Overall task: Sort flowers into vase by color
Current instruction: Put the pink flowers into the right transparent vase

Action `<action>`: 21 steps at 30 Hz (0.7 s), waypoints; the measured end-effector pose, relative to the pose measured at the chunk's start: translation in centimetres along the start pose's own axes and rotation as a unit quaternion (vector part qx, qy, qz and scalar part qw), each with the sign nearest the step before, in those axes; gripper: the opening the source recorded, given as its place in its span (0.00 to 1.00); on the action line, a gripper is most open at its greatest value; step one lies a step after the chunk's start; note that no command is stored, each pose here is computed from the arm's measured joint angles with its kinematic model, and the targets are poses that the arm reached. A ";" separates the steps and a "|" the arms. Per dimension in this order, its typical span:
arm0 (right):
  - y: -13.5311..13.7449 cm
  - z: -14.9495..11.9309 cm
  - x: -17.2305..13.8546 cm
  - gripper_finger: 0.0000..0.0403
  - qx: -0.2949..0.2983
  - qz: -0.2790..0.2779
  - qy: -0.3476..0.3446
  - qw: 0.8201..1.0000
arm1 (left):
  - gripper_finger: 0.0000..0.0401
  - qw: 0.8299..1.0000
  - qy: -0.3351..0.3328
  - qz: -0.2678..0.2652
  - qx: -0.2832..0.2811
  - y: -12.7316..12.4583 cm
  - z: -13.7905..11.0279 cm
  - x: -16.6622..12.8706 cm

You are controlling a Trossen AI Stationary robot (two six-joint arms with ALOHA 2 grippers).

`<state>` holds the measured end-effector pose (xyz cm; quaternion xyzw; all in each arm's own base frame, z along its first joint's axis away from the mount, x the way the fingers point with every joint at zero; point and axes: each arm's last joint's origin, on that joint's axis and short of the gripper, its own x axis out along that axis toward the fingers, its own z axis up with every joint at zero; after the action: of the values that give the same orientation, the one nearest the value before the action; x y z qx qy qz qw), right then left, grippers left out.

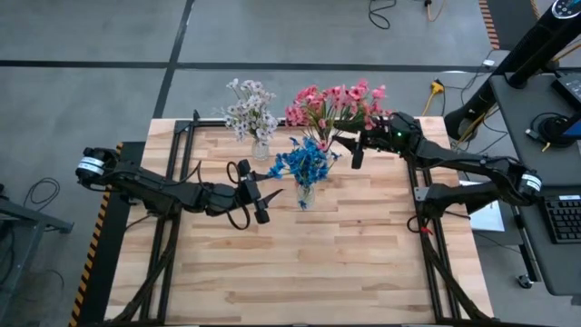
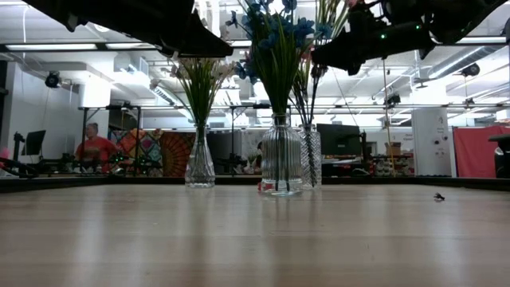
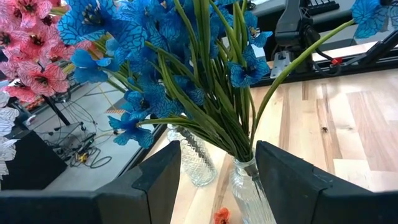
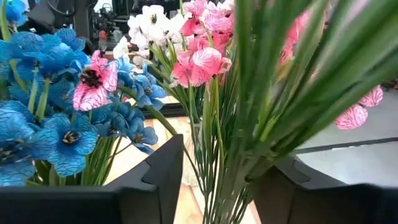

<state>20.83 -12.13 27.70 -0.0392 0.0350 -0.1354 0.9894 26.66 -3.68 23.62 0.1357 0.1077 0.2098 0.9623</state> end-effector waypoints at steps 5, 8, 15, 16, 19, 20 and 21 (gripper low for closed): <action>0.0 0.5 -0.1 0.24 0.006 0.003 0.026 1.000 | 0.48 1.000 0.000 0.001 0.000 0.0 0.0 0.0; -0.1 0.7 0.3 0.09 0.000 0.006 0.048 0.999 | 0.48 1.000 0.000 0.001 0.000 0.0 0.0 0.0; -0.4 0.5 1.3 0.02 0.001 0.009 0.067 0.998 | 0.48 1.000 0.001 0.001 0.000 0.1 0.0 0.0; -0.5 0.5 1.5 0.02 0.002 0.009 0.069 0.998 | 0.48 1.000 0.001 0.001 0.000 0.1 0.0 0.0; -0.6 0.2 1.8 0.02 0.004 0.010 0.076 0.997 | 0.48 1.000 0.001 0.001 0.000 0.1 0.0 0.0; -0.6 0.1 1.9 0.02 0.006 0.011 0.080 0.997 | 0.48 1.000 0.001 0.001 0.000 0.1 0.0 0.0; -0.6 -0.1 2.0 0.02 0.007 0.011 0.084 0.996 | 0.48 1.000 0.001 0.001 0.000 0.1 -0.1 0.0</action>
<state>22.60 -13.24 27.57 -0.0206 0.1176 -0.1272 0.9847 26.65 -3.59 23.58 0.1357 0.1085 0.2111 0.9619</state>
